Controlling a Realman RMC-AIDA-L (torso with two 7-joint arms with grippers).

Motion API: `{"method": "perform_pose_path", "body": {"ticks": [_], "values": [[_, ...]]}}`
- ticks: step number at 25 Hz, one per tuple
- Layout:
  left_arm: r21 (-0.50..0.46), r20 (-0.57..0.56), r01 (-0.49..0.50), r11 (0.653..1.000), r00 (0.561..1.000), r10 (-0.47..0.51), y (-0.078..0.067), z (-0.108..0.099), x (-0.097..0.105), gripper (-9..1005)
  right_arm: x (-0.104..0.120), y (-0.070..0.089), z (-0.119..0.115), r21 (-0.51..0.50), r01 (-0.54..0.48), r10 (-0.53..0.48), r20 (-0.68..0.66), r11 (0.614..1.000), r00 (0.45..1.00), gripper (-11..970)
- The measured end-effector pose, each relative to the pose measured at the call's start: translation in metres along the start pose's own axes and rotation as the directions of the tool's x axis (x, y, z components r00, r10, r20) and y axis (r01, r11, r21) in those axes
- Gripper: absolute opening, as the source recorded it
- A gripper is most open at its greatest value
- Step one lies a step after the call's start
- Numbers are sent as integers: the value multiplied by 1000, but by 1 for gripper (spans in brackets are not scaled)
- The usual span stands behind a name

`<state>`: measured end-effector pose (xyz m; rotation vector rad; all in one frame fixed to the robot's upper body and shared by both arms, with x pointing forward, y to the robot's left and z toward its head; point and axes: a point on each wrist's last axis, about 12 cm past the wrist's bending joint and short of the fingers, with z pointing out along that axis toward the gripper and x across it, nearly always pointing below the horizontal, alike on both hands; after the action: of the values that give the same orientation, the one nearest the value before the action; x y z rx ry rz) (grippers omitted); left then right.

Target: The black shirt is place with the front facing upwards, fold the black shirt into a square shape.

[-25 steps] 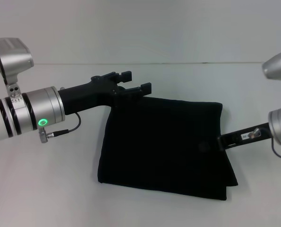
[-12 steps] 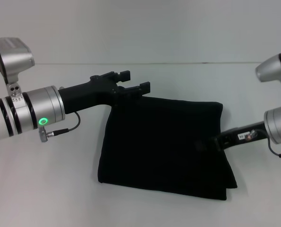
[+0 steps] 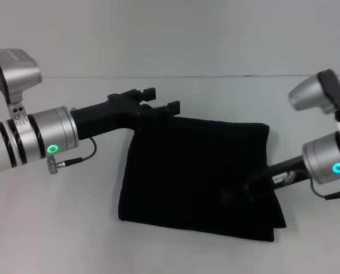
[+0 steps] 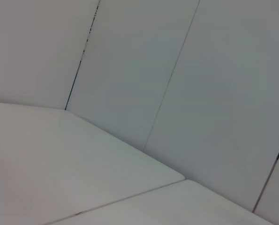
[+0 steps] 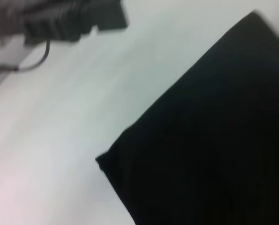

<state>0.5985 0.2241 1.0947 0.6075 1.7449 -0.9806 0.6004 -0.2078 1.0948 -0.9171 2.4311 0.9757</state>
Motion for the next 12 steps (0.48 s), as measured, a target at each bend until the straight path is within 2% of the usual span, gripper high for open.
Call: {"method": "perform_pose_path", "body": {"ticks": [6,12], "values": [[-1,-1,4,1000,1000,-4,0,0,1,874,5,-1,13,46,-1,3,-45,999,999,-1],[3,1,3,1000,1000,-3,0,-1,1,874,4,-7,-6,59,-7,3,52,998,999,-1]]}}
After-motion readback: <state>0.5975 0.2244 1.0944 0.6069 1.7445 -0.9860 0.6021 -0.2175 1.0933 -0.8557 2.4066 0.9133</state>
